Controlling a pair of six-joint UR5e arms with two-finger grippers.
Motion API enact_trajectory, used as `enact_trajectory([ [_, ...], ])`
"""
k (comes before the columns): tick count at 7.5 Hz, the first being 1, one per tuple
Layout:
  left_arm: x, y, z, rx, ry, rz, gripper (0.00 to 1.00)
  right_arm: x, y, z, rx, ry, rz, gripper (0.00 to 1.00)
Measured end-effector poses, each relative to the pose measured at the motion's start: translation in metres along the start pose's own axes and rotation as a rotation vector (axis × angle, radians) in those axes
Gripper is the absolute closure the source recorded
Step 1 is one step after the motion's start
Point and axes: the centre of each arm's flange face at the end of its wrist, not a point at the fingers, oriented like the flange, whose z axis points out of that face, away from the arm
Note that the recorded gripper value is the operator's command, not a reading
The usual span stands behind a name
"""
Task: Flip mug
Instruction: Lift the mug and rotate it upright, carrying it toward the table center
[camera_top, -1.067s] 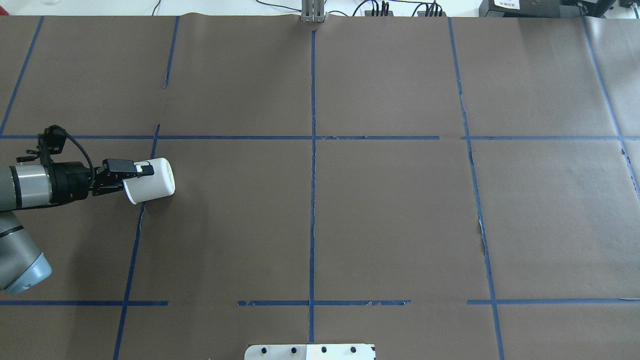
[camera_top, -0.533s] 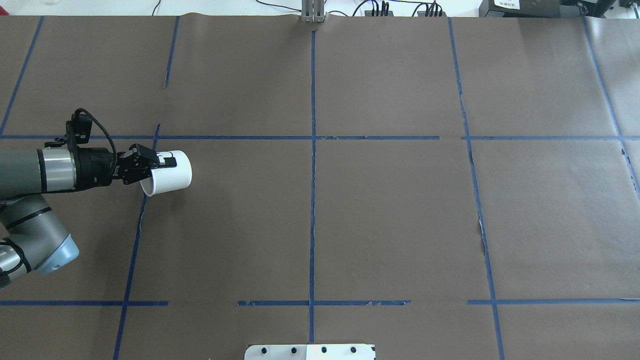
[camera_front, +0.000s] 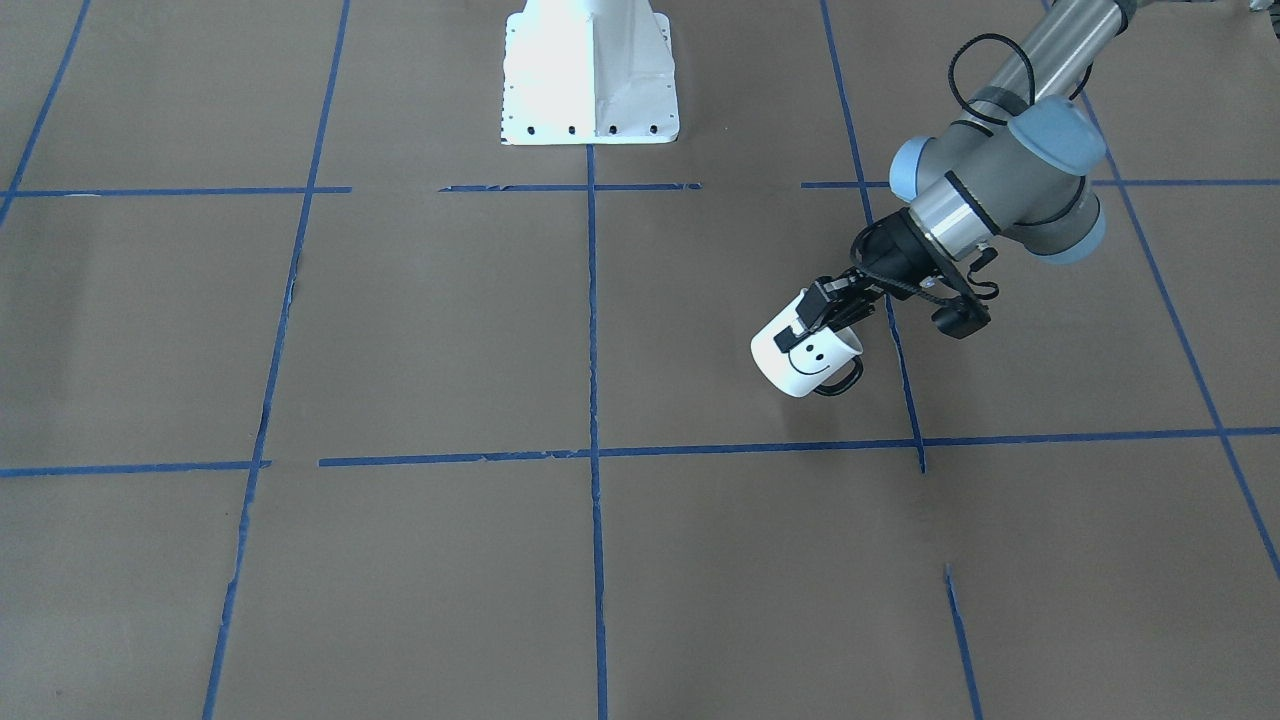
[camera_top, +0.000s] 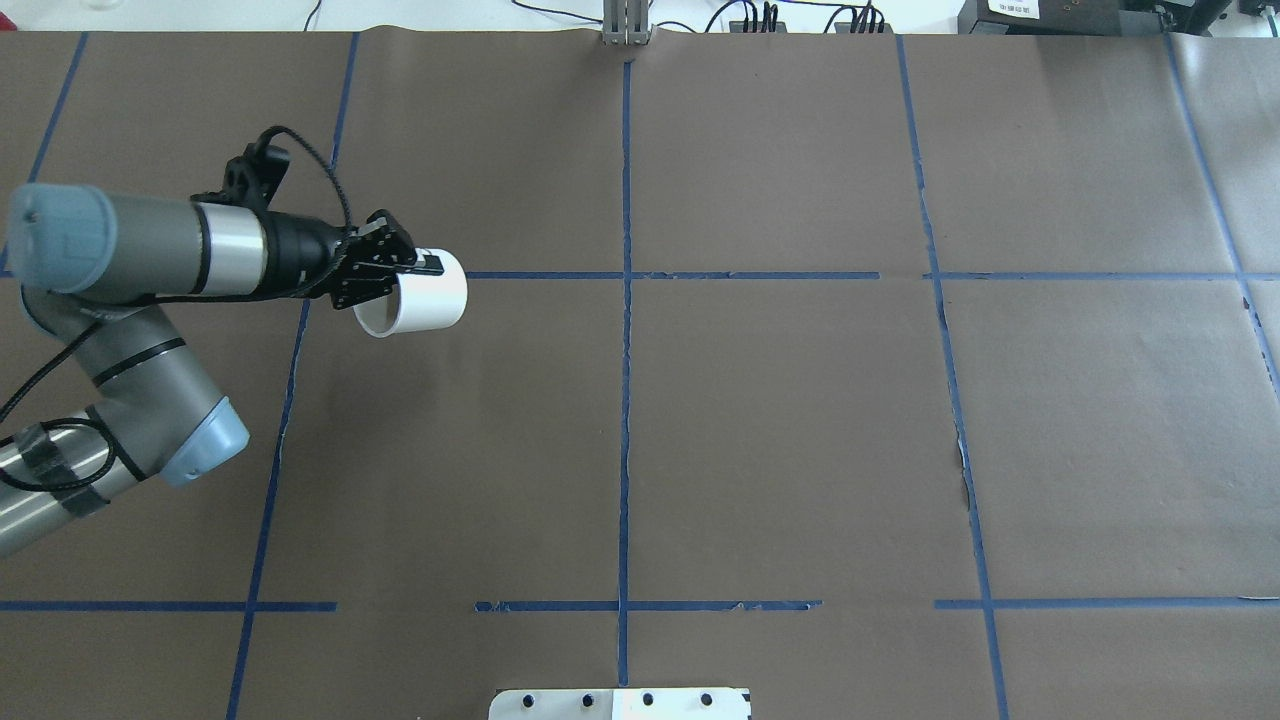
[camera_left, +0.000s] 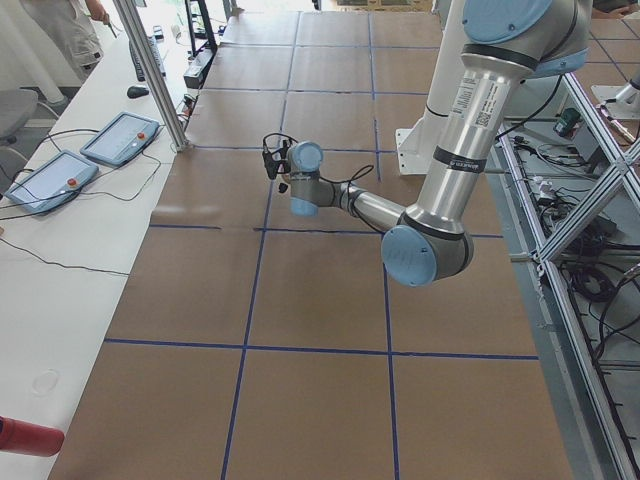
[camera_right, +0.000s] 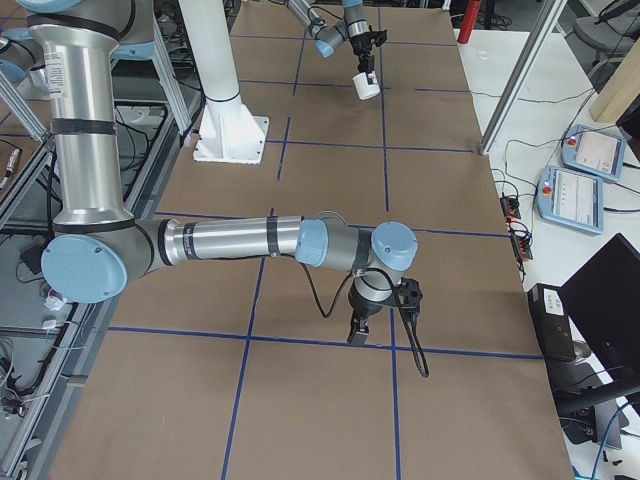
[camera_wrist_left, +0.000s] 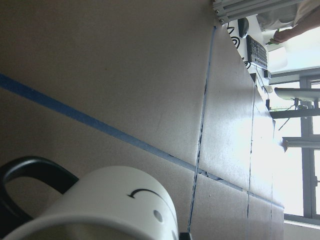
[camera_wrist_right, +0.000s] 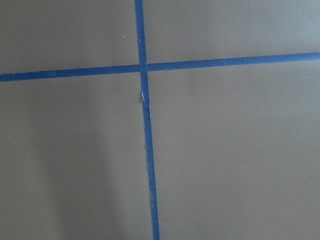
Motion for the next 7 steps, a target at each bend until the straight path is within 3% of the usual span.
enact_trajectory([
  [2,0.089,0.017,0.049,0.029,-0.214,-0.062,1.00,0.000,0.000,0.000,0.000,0.000,0.000,0.00],
  [4,0.148,0.061,0.098,-0.001,-0.394,-0.058,1.00,0.000,0.000,0.000,0.000,0.000,0.000,0.00],
  [7,0.165,0.118,0.176,-0.060,-0.601,-0.058,1.00,0.000,0.000,0.000,0.000,0.000,0.000,0.00],
])
